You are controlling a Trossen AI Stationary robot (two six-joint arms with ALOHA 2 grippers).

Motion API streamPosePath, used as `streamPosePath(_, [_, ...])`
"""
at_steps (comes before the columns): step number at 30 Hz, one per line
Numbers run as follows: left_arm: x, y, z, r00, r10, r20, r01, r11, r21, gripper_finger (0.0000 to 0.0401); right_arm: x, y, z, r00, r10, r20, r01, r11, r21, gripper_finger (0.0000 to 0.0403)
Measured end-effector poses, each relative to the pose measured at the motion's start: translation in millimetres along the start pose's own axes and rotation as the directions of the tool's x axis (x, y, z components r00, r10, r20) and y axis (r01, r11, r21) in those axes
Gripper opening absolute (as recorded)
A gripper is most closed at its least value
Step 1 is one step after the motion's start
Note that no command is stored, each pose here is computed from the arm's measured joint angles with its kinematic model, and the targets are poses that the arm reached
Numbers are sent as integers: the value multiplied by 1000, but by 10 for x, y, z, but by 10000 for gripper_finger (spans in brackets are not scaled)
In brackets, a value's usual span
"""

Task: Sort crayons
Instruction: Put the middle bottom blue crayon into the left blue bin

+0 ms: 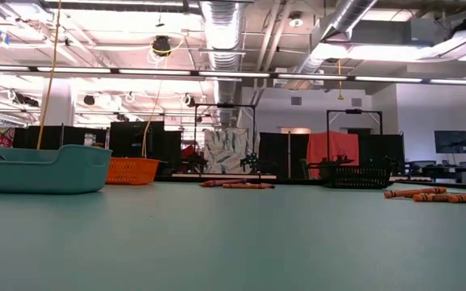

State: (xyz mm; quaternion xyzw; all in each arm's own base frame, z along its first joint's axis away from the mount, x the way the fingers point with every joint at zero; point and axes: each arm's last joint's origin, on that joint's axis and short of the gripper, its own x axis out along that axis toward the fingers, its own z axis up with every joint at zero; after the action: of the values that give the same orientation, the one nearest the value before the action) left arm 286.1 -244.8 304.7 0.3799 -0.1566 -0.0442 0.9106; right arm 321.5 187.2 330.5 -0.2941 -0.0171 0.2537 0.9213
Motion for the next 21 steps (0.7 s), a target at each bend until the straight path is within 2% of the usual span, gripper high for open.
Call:
streamPosePath(14, [60,68,-64,998,-19,65,24,996,-80,122,0,-4,-5,1000,0,-3,0,1000,1,0])
streamPosePath(17, [75,81,-80,995,-34,89,42,996,-84,99,0,-4,-5,1000,0,-3,0,1000,1,0])
streamPosePath(21, [78,79,-88,995,-40,87,47,997,-69,44,-1,-3,-6,1000,2,-4,-2,1000,2,0])
